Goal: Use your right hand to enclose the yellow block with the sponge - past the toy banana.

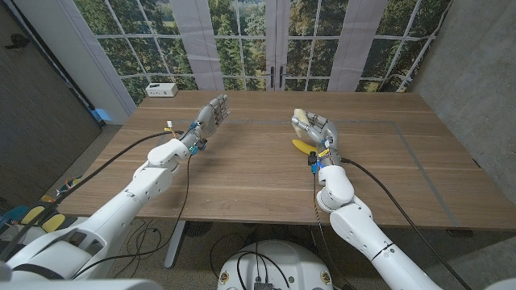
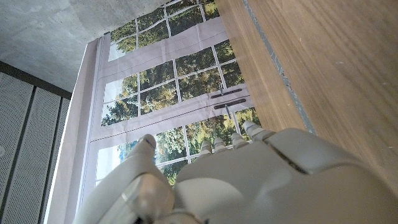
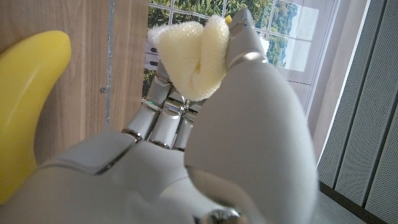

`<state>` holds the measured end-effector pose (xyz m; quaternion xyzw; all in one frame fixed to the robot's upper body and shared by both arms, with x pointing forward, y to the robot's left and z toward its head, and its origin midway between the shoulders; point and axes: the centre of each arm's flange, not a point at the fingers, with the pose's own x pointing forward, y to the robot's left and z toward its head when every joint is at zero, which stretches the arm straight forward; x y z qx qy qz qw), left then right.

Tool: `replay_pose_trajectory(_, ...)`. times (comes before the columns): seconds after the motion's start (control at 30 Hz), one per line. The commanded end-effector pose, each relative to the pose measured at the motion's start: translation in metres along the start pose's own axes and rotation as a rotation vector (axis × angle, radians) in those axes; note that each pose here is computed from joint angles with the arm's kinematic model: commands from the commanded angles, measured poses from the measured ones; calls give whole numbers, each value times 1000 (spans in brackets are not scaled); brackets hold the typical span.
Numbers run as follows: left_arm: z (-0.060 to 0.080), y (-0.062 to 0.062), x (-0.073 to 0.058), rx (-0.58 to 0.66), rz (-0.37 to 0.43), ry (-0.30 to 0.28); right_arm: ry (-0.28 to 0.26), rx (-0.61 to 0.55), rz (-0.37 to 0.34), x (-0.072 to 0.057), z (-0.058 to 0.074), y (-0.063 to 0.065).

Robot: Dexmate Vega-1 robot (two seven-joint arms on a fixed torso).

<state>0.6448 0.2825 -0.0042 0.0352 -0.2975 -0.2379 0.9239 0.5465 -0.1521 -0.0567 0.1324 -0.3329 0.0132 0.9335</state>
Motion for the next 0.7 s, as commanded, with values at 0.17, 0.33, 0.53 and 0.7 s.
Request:
replay_pose_trajectory(0.17,3,2,-14,10,9,-1,10,77,-39,5,1,-12)
replay_pose_trajectory(0.33,-1,4,-15,9,10,4,16,74,-55,5,-1,-13)
replay_pose_trajectory(0.53,-4,1,-18,-2,15,14,2,58,-58,7,2,-11)
replay_pose_trajectory(0.7,-7,0,-16,-10,22,34,-41,-18,-46,9,6,-11)
